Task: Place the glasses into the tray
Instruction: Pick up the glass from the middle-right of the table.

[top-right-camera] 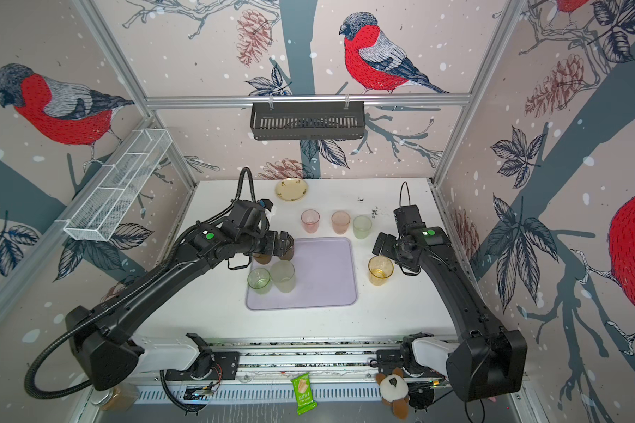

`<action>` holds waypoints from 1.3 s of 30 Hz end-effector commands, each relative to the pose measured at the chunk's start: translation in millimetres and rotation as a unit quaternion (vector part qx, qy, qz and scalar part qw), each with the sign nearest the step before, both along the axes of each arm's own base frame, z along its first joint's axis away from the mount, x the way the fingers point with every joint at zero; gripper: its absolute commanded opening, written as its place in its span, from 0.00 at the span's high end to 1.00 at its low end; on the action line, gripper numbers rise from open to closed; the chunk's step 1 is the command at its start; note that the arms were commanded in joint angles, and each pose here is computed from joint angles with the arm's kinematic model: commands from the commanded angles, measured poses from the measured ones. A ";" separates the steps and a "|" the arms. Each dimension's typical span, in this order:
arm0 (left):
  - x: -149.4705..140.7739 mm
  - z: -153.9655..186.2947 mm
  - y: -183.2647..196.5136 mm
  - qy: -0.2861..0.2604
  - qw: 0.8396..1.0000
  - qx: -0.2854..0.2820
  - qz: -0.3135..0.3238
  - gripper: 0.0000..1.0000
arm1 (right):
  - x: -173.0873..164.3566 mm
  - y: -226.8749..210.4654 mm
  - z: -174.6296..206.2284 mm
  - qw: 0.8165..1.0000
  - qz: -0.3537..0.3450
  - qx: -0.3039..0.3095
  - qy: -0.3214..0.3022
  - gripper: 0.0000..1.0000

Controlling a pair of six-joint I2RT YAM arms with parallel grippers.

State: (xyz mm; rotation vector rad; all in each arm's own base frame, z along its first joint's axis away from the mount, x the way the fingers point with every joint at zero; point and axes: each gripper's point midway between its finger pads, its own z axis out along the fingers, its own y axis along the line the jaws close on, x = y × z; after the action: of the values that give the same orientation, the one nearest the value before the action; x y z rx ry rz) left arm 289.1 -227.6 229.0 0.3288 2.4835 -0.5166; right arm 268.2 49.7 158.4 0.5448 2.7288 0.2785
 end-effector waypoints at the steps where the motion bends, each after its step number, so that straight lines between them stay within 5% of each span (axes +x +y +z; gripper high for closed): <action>1: 12.1 14.7 -16.2 -0.017 0.999 -0.027 -0.016 0.04 | -9.4 -6.7 -4.2 1.000 0.005 0.008 0.011 0.01; 14: 16.7 4.3 -31.7 0.005 0.998 -0.052 -0.020 0.04 | -26.4 -13.7 -45.5 0.999 0.005 0.004 0.042 0.05; 39: 20.9 8.2 -30.5 0.004 0.999 -0.047 -0.009 0.04 | -10.4 2.7 -63.8 0.995 0.041 -0.075 0.050 0.43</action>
State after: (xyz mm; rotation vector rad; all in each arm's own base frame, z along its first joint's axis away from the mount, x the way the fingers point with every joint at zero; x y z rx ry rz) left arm 306.1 -256.2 232.6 0.3123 2.4760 -0.6381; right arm 255.3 56.7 92.4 0.3904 2.8584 0.1005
